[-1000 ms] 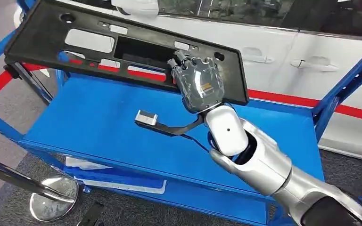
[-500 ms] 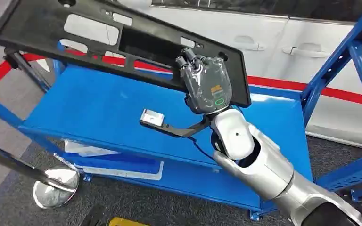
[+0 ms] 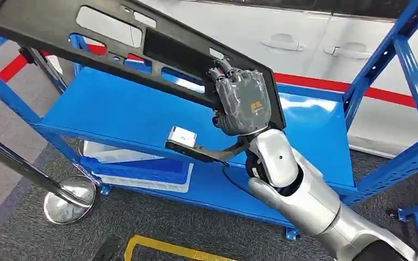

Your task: Take the parts from the cabinet and place them on the table.

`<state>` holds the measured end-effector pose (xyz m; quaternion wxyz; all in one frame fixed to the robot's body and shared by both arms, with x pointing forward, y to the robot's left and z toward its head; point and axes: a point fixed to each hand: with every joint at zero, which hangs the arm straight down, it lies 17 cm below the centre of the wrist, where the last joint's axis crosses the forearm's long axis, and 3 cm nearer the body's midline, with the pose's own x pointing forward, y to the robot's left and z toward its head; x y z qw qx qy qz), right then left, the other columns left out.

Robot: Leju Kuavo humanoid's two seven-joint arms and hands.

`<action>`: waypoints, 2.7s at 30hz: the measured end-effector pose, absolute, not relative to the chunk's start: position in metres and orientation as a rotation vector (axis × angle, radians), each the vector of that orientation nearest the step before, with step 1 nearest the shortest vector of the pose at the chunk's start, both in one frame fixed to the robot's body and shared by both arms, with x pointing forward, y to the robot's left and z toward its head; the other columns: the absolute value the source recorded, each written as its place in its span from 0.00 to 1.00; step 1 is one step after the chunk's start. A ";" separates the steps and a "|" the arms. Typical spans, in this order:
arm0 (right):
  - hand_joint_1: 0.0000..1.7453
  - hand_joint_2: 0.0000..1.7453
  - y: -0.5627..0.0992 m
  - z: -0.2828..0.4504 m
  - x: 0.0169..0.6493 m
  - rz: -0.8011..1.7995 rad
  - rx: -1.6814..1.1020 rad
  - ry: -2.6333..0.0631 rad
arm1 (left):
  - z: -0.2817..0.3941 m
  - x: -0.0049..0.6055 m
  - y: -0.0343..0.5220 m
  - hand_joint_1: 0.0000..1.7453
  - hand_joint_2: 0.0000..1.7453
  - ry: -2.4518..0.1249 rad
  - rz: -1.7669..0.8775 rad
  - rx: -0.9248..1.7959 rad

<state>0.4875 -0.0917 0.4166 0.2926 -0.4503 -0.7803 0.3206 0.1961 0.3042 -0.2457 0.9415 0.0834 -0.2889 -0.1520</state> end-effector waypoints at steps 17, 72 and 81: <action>1.00 1.00 -0.093 0.432 0.479 0.791 -1.169 -2.161 | -0.245 0.199 0.304 0.00 1.00 -0.590 -0.318 0.167; 1.00 1.00 -0.111 0.431 0.485 0.777 -1.202 -2.111 | -0.246 0.194 0.300 0.00 1.00 -0.592 -0.323 0.147; 1.00 1.00 -0.115 0.432 0.485 0.724 -1.119 -2.136 | -0.246 0.194 0.301 0.00 1.00 -0.596 -0.320 0.151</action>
